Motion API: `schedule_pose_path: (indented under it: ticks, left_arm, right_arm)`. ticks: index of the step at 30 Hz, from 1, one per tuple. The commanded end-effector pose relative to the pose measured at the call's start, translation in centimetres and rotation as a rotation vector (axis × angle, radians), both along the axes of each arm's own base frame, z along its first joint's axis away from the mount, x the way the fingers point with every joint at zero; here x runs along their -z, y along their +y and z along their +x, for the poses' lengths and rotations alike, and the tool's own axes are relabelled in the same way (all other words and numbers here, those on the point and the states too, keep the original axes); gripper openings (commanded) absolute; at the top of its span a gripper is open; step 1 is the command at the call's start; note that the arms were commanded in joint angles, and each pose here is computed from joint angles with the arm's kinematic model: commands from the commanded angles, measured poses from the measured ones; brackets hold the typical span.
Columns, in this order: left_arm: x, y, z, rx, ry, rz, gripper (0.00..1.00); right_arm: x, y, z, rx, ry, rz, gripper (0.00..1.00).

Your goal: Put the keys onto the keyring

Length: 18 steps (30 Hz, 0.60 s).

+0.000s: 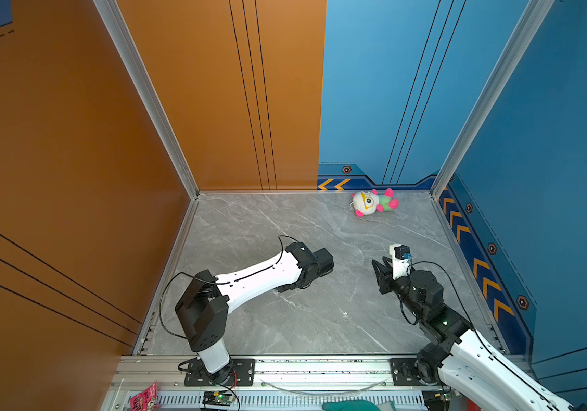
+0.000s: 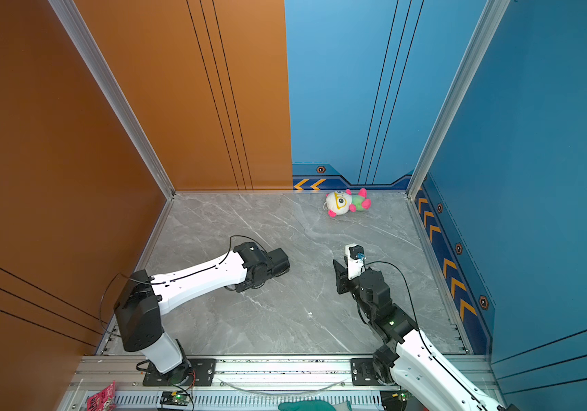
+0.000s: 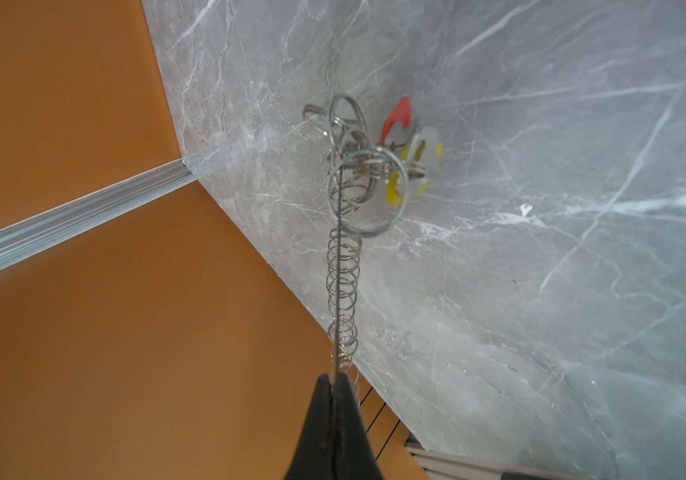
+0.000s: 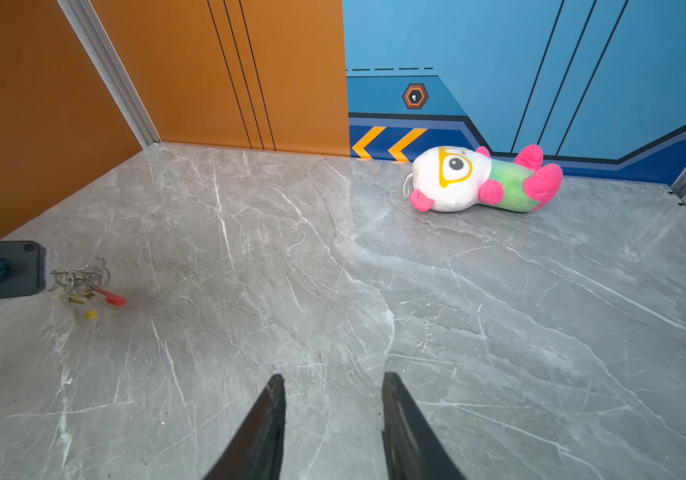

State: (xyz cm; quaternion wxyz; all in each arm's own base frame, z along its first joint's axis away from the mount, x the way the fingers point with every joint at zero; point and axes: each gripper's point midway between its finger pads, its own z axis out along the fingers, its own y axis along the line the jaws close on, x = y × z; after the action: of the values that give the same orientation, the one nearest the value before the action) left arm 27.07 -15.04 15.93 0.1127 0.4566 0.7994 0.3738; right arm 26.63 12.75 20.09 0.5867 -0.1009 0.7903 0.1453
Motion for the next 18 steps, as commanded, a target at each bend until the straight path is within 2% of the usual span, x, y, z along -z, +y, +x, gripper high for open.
schedule_pose_path:
  ticks: [1,7,11,18]
  left_arm:
    - [0.0,-1.5,2.2,-0.035,-0.086,-0.079,0.0]
    - [1.6,-2.8,6.8,-0.069,-0.201,-0.055,0.0]
    - [3.1,-3.3,9.7,-0.076,-0.235,-0.041,0.0]
    - [1.1,-2.6,16.0,-0.102,-0.312,0.042,0.0]
  right_arm:
    - [-0.6,0.1,-0.2,-0.004,0.004,0.034,0.4]
    - [-0.3,0.1,-0.3,-0.004,0.018,0.043,0.41]
    - [-0.6,0.2,-0.5,-0.02,0.004,0.042,0.42]
    - [-0.8,0.1,-0.7,-0.021,-0.005,0.037,0.44]
